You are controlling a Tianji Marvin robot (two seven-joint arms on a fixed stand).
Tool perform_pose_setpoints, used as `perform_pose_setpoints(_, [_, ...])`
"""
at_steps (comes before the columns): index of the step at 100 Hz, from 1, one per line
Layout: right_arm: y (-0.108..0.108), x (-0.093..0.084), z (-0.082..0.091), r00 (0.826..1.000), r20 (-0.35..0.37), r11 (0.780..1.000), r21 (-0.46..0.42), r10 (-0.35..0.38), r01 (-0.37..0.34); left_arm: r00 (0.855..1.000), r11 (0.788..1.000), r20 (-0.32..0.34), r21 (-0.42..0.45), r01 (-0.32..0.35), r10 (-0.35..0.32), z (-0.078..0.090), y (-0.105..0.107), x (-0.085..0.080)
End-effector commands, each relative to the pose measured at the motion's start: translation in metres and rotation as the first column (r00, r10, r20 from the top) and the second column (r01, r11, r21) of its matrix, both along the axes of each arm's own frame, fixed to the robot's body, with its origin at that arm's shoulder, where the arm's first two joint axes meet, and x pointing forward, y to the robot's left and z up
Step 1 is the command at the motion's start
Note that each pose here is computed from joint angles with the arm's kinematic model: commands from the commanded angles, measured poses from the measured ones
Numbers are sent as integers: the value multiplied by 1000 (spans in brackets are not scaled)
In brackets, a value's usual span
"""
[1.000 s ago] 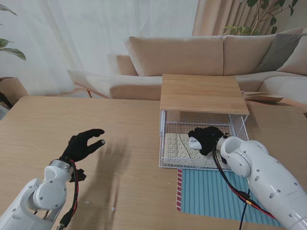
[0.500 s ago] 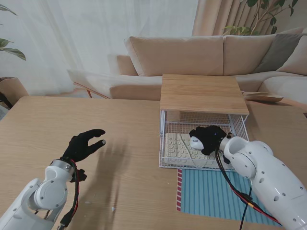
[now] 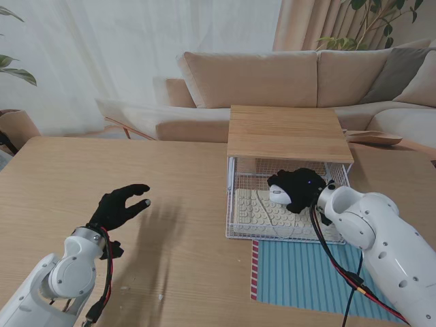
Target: Unroll the mouse pad and set up the keyboard and mouse from the tabletop organizer
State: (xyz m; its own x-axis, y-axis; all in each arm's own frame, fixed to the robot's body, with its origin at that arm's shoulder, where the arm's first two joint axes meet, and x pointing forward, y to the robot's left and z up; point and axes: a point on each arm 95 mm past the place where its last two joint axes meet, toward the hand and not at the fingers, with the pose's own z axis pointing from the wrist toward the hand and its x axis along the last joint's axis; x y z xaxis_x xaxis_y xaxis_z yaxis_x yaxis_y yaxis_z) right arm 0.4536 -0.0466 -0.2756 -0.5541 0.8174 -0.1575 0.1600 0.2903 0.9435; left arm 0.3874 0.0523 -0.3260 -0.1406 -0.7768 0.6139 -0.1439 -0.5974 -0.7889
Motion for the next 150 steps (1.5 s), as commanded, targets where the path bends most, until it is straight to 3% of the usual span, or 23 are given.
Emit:
perform_pose_setpoints(1, [7, -3, 11, 1000, 15, 1000, 4, 21, -21, 1000, 1000, -17, -7, 9, -9, -2, -3, -2])
perform_pose_setpoints(44, [-8, -34, 56, 988, 146, 998, 17, 52, -55, 1000, 1000, -17, -8, 13, -13, -1, -4, -2])
perform_pose_setpoints(74, [-37, -71, 73, 966, 260, 999, 35, -2, -7, 1000, 1000, -22, -8, 19, -19, -1, -5, -3])
perform_pose_setpoints(119, [-86, -129, 68, 912, 381, 988, 80, -154, 134, 999, 999, -31, 1, 32, -32, -3, -10, -5])
perform_pose_setpoints(150, [-111, -156, 53, 860, 436, 964, 129, -266, 233, 999, 999, -39, 7, 37, -37, -4, -11, -5])
